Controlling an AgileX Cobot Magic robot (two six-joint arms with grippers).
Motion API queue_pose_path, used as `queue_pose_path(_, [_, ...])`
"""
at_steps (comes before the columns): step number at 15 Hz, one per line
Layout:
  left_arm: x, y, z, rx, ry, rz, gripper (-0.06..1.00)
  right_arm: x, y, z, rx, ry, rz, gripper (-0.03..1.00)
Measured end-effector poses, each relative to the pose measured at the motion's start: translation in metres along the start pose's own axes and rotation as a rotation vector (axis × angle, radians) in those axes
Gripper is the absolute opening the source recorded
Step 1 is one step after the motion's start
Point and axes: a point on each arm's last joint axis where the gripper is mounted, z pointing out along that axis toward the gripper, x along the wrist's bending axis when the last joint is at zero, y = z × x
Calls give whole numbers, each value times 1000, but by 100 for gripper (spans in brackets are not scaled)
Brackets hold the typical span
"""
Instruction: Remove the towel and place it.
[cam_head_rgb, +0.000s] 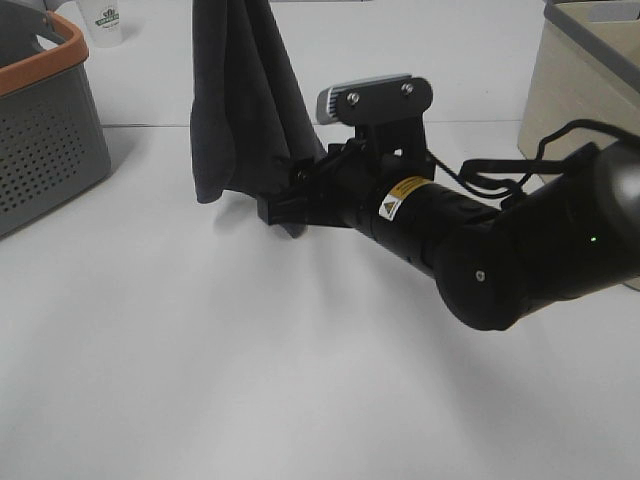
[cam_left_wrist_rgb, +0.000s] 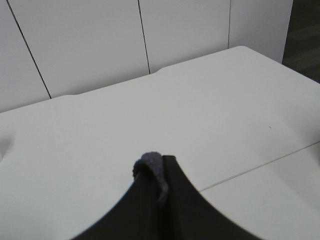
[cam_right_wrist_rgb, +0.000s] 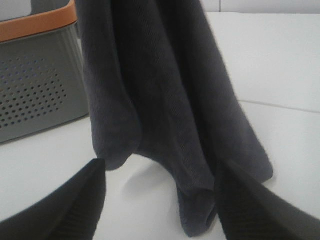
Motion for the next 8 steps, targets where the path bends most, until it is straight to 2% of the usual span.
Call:
queue_pose_path(2, [2,6,-1,-6,21,-11,0,3,-20,6,1,48,-39,63])
queue_pose_path(5, [1,-5,8,37,32,-33,0,13,-42,27,-58,141,-97,63])
queue_pose_path(8, [-4,-15,17,67,25,-30,0,17,-52,50,-64,150,-22,63])
